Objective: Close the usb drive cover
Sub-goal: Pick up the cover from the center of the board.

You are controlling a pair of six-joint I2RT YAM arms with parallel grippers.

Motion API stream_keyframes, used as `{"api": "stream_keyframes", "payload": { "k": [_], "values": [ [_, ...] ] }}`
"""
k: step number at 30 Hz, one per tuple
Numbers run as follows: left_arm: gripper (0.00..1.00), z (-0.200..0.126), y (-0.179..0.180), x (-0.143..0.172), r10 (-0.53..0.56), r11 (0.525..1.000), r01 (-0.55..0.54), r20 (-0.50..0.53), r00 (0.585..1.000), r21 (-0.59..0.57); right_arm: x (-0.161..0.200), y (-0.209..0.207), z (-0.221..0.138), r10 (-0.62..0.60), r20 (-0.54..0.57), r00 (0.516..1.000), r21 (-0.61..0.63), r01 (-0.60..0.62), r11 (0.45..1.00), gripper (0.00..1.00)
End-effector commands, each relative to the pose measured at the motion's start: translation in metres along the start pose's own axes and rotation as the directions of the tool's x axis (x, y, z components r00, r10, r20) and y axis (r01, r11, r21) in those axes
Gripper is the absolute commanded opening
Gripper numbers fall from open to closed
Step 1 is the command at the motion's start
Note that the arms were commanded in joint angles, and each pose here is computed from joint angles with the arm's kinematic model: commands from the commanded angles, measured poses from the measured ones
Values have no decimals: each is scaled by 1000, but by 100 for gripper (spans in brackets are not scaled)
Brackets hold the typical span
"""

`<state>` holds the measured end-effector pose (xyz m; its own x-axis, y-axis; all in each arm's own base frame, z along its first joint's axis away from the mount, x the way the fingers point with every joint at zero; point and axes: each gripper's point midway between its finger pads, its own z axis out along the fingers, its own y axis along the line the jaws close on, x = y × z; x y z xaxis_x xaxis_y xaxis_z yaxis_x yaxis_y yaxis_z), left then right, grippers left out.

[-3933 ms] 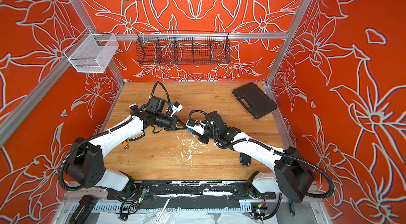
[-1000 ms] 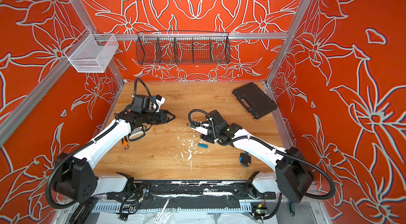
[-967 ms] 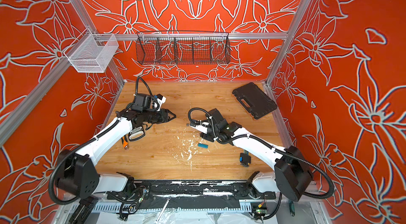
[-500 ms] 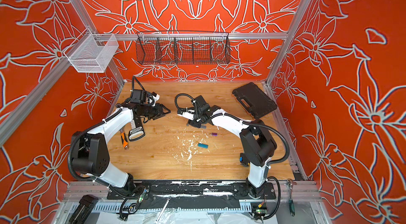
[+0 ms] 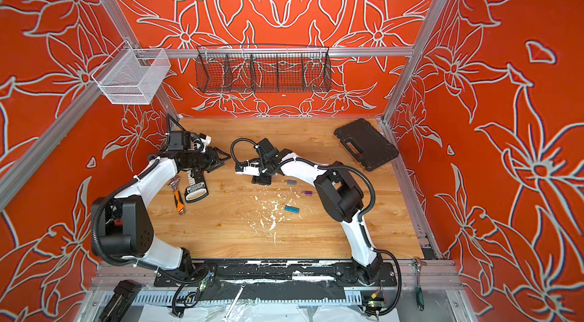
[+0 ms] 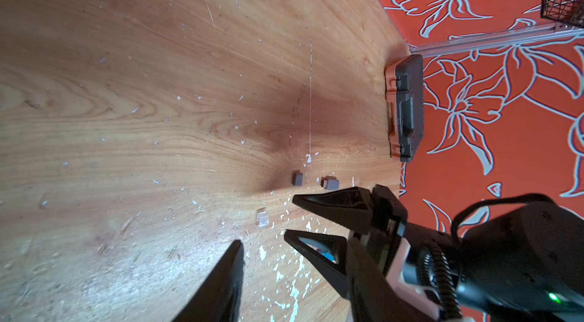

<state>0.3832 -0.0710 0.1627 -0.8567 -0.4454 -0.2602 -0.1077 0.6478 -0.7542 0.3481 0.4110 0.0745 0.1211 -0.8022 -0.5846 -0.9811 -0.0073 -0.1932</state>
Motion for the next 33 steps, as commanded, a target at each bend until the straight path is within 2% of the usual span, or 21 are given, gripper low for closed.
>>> {"api": "stream_keyframes", "payload": {
  "k": [1,16,22,33],
  "values": [
    [51,-5,2,6,4,1000,-4,-26,1000,7,8,18,10,-10,-29,1000,-84,8,996,42],
    [51,1,13,9,-5,1000,5,-55,998,5,27,28,19,-3,-114,994,-118,-11,993,46],
    [51,4,15,9,-14,1000,14,-58,998,5,25,29,24,5,-106,994,-128,-19,992,46],
    [51,5,18,9,-20,1000,20,-56,998,-4,31,35,33,8,-132,991,-151,-29,988,40]
  ]
}}
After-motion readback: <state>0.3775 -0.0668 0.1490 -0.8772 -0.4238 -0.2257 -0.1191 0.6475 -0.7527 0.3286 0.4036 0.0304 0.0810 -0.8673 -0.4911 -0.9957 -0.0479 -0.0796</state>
